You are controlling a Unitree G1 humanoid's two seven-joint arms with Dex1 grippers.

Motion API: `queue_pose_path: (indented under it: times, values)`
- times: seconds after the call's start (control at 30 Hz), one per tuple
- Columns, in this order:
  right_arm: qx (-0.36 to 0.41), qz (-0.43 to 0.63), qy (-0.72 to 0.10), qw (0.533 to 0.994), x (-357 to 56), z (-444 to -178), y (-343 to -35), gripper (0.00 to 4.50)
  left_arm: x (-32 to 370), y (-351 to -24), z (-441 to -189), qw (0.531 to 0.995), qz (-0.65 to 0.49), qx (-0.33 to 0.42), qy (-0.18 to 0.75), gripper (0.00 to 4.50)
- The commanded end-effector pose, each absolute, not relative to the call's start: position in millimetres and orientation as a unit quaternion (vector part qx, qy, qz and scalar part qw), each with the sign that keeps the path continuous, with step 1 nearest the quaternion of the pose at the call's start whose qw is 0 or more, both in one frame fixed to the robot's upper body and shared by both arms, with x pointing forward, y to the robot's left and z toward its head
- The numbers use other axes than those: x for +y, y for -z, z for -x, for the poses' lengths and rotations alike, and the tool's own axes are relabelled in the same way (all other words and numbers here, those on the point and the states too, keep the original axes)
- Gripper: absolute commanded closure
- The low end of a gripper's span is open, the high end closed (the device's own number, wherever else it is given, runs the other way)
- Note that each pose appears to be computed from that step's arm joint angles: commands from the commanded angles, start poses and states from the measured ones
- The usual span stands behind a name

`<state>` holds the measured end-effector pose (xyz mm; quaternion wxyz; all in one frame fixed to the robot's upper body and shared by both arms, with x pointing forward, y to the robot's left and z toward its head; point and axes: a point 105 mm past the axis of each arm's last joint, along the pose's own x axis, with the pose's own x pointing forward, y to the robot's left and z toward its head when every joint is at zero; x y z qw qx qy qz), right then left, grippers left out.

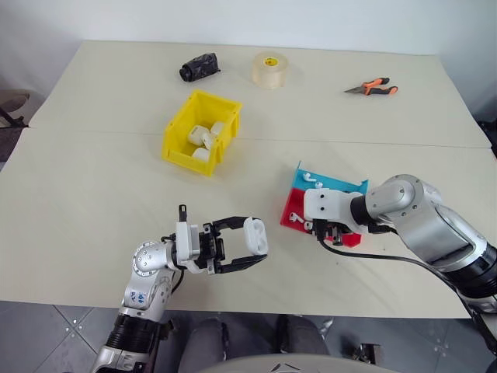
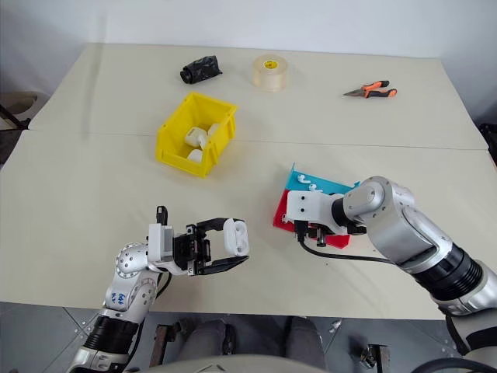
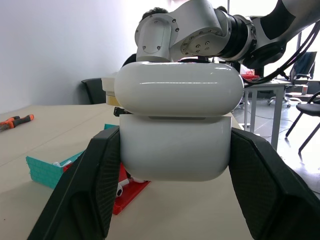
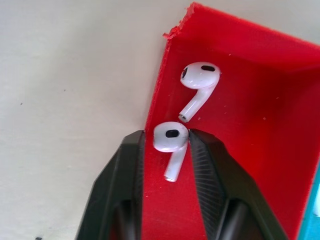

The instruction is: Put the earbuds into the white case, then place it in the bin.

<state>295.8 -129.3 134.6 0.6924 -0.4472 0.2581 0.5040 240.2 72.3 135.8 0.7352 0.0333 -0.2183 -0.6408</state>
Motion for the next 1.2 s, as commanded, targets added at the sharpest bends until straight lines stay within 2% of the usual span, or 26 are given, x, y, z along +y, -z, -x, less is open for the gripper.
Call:
queue_pose_path:
  times: [0.03, 0.23, 0.37, 0.6, 0.7, 0.73, 0.83, 0.97, 1.13, 1.2]
  values:
    - [0.250, 0.447, -0.508, 0.693, -125.4, -293.6, -134.9, 3.96, 71.7, -146.9, -237.0, 0.728, -0.042, -0.239, 0.641, 1.70]
    - [0.247, 0.449, -0.494, 0.703, -129.7, -297.0, -138.7, 3.96, 71.3, -148.1, -238.1, 0.727, -0.043, -0.239, 0.642, 1.70]
    - [0.228, 0.412, -0.497, 0.729, -140.1, -291.9, -158.9, 3.96, 68.1, -148.4, -238.2, 0.717, -0.041, -0.239, 0.653, 1.70]
    - [0.108, 0.300, -0.526, 0.789, -141.2, -275.3, -187.0, 3.96, 65.6, -154.3, -244.2, 0.701, -0.019, -0.237, 0.672, 1.70]
    - [-0.024, 0.205, -0.521, 0.828, -134.9, -266.9, -209.9, 3.96, 64.8, -158.4, -250.5, 0.694, -0.013, -0.234, 0.681, 1.70]
    - [-0.045, 0.166, -0.524, 0.834, -135.9, -260.6, -211.6, 3.96, 62.8, -160.0, -252.8, 0.691, -0.009, -0.232, 0.685, 1.70]
    - [-0.084, 0.104, -0.546, 0.827, -131.4, -242.2, -211.4, 3.96, 62.0, -165.3, -257.3, 0.687, 0.001, -0.228, 0.689, 1.70]
    - [-0.159, 0.014, -0.521, 0.838, -124.7, -236.9, -221.8, 3.96, 59.8, -175.8, -261.9, 0.682, 0.025, -0.229, 0.694, 1.70]
    - [-0.244, -0.069, -0.503, 0.826, -110.6, -230.6, -235.8, 3.96, 57.7, -183.1, -262.0, 0.660, 0.034, -0.222, 0.717, 1.70]
    - [-0.254, -0.098, -0.511, 0.815, -100.5, -226.4, -235.2, 3.96, 55.3, -186.9, -260.8, 0.650, 0.041, -0.219, 0.726, 1.70]
